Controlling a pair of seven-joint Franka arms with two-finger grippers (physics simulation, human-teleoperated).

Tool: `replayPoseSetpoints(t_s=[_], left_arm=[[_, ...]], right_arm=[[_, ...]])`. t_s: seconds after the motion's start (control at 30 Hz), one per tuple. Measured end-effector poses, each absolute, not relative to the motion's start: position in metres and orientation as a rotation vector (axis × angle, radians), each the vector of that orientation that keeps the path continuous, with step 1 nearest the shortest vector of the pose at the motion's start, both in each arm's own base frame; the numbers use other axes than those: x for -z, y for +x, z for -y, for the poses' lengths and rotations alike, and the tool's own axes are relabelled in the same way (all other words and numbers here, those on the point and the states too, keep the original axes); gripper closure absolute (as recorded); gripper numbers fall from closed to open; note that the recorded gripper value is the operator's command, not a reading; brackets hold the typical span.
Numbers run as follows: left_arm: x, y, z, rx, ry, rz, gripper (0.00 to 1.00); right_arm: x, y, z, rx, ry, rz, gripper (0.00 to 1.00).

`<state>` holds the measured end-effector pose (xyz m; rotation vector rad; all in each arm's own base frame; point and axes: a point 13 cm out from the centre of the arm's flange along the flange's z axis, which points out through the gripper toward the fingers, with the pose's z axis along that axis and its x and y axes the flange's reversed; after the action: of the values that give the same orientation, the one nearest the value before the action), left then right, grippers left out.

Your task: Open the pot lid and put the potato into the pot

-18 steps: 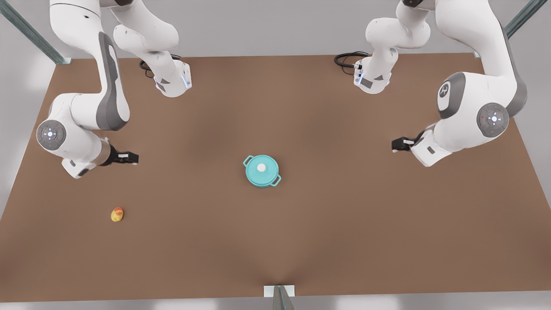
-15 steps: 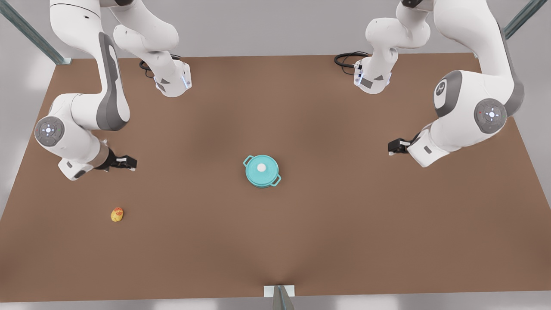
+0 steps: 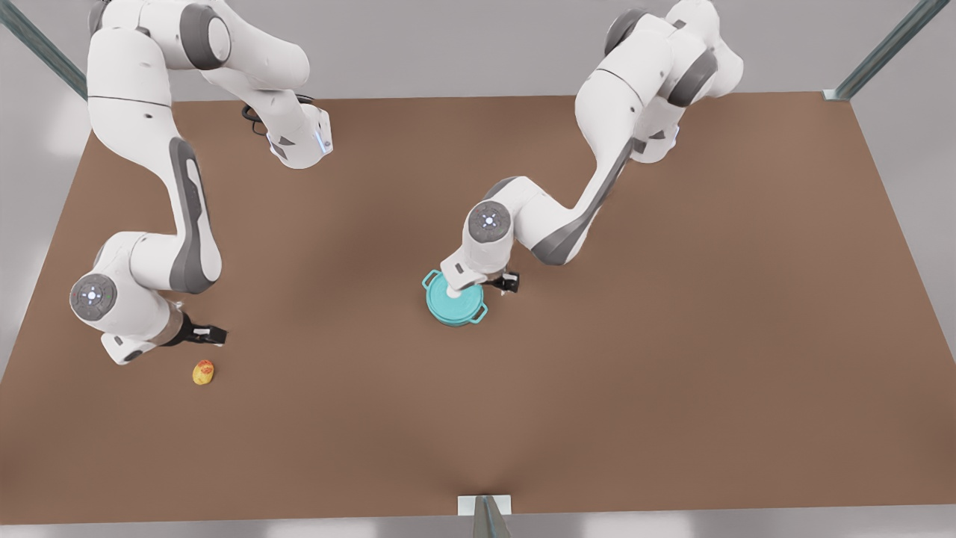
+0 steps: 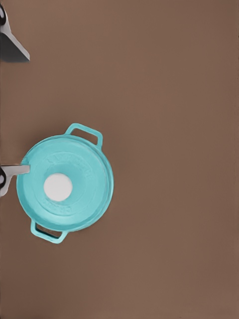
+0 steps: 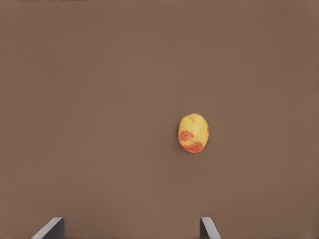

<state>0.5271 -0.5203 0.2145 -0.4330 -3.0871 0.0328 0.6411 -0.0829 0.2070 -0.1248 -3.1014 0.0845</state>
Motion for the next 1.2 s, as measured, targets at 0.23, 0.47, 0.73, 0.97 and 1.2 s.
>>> replayPoseSetpoints(t_s=[0.23,0.47,0.73,0.97,1.2], left_arm=[[-0.157,0.521,0.569,-0.105,-0.165,3.171,0.00],[-0.126,0.516,0.582,-0.108,0.011,3.214,0.00],[-0.112,0.513,0.585,-0.078,0.116,3.247,0.00],[-0.110,0.506,0.589,-0.072,0.190,3.250,0.80],[-0.152,0.580,0.533,-0.076,0.455,3.256,0.87]], right_arm=[[-0.159,0.661,0.109,-0.068,-0.200,3.113,0.00],[-0.130,0.692,0.119,-0.068,-0.244,3.162,0.00],[-0.085,0.680,0.139,-0.069,-0.306,3.149,0.00],[-0.058,0.681,0.155,-0.073,-0.352,3.172,0.00],[-0.046,0.687,0.155,-0.076,-0.360,3.204,0.00]])
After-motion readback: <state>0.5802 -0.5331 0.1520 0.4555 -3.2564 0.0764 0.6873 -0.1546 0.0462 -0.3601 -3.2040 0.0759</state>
